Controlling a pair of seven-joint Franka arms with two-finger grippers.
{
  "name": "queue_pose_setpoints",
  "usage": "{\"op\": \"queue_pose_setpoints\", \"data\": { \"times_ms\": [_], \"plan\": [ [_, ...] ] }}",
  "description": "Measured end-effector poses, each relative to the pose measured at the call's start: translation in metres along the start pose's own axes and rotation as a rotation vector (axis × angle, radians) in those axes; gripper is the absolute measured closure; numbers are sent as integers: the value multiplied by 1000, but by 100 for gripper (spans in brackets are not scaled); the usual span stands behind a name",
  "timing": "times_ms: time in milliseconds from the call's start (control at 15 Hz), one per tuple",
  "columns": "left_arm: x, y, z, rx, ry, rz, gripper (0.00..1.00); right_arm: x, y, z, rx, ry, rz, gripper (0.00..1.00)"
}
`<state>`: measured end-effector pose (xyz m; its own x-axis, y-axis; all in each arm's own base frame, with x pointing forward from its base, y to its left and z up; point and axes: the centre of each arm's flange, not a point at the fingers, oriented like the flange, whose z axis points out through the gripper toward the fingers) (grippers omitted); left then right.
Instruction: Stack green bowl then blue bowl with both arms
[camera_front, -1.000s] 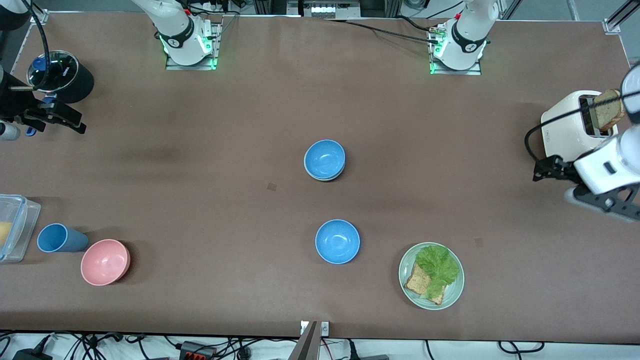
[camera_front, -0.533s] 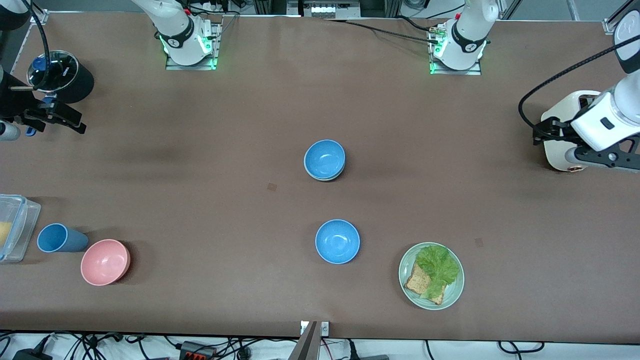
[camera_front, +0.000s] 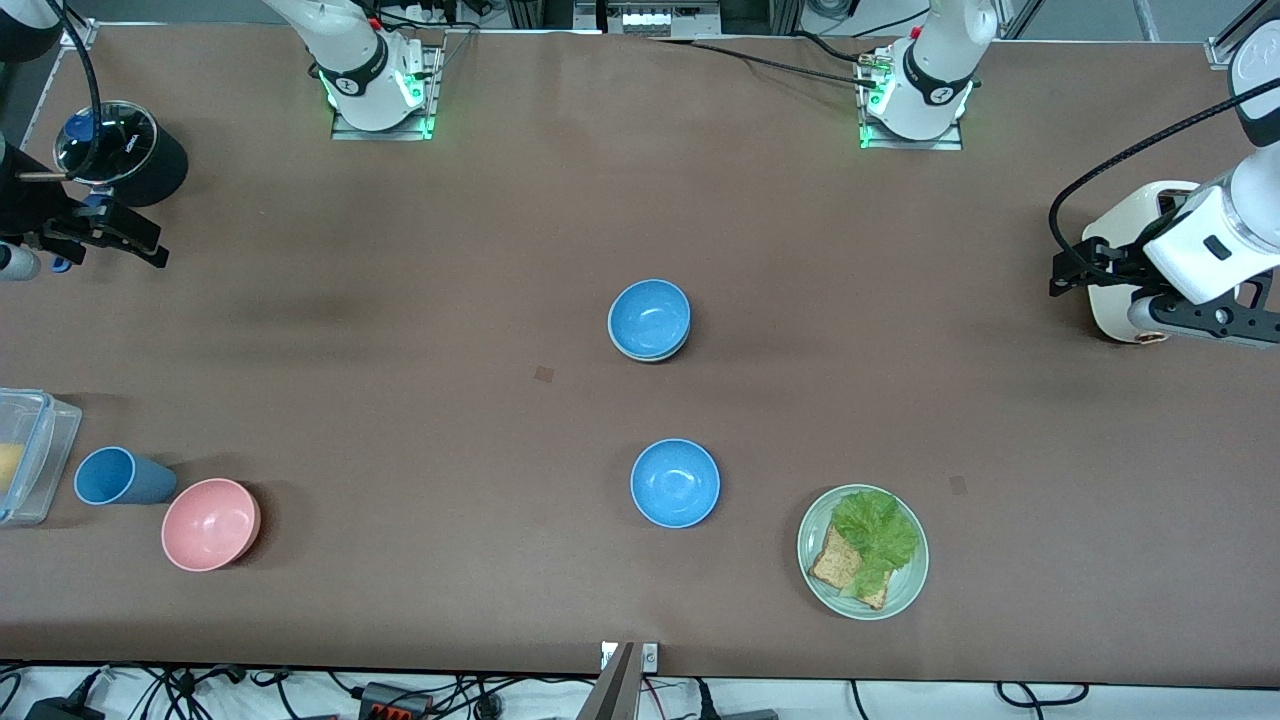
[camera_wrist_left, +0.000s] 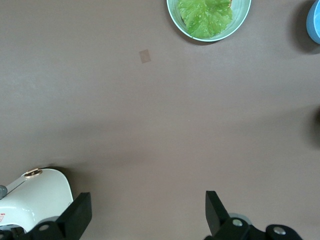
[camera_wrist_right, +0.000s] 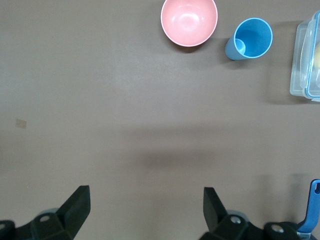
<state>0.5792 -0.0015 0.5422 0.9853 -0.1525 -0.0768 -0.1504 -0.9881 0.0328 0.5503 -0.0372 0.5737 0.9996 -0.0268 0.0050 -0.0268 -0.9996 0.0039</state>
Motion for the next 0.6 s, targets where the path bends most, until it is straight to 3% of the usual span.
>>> {"op": "queue_pose_setpoints", "data": {
  "times_ms": [600],
  "plan": [
    [-1, 1, 3, -4, -14, 0, 0, 0, 0, 0, 0, 2, -1, 0]
  ]
}}
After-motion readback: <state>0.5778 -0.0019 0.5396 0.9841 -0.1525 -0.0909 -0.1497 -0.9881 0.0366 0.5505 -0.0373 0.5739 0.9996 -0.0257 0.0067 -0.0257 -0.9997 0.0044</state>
